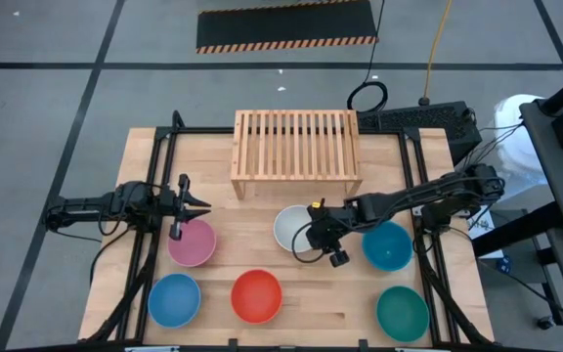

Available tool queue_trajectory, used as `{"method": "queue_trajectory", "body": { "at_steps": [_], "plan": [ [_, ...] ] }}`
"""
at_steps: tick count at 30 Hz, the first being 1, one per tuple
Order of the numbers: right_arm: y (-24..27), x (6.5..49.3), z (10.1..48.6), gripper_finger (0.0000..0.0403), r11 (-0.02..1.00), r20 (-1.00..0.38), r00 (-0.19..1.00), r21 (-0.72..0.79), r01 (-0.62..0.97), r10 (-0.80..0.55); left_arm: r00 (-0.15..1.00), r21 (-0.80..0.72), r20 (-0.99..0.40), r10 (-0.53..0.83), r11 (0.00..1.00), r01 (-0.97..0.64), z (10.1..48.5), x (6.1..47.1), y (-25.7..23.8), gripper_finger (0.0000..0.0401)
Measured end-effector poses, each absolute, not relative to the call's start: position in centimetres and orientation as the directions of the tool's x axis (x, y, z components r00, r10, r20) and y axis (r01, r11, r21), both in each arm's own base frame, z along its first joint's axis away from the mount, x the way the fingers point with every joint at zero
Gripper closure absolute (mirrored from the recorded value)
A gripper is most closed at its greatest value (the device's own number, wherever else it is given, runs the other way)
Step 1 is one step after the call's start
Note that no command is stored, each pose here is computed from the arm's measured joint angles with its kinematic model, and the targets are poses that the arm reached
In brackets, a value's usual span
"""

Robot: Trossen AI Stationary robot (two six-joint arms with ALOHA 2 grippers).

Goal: Place and stack bowls onto a shelf
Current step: Put the white bowl on the shelf

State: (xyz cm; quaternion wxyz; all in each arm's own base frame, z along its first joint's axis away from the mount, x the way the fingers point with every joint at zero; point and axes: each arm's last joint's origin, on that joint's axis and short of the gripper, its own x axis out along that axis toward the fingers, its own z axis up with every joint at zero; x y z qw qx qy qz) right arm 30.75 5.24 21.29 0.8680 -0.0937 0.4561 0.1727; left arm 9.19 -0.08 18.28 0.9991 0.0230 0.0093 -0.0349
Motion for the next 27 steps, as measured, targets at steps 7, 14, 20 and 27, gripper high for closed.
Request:
{"method": "queue_trajectory", "body": {
  "at_steps": [7, 14, 20, 27],
  "plan": [
    [5.6, 31.4, 19.1, 0.0273, 0.914, -0.86, 0.453, 0.038, -0.404, 0.236, 0.997, 0.042, -0.02, -0.07, 0.997, 0.071, 18.3, 9.2, -0.1, 0.0329],
    [5.8, 32.0, 17.4, 0.0273, 0.912, -0.88, 0.417, 0.044, -0.408, 0.229, 0.996, 0.037, -0.021, -0.087, 0.995, 0.087, 18.3, 9.2, -0.1, 0.0329],
    [5.9, 32.5, 16.8, 0.028, 0.913, -0.871, 0.433, 0.038, -0.407, 0.229, 0.996, 0.036, -0.021, -0.088, 0.995, 0.088, 18.3, 9.2, -0.1, 0.0329],
    [5.9, 32.7, 17.0, 0.0368, 0.915, -0.858, 0.456, 0.039, -0.401, 0.237, 0.996, 0.033, -0.021, -0.087, 0.996, 0.088, 18.3, 9.2, -0.1, 0.0329]
  ]
}}
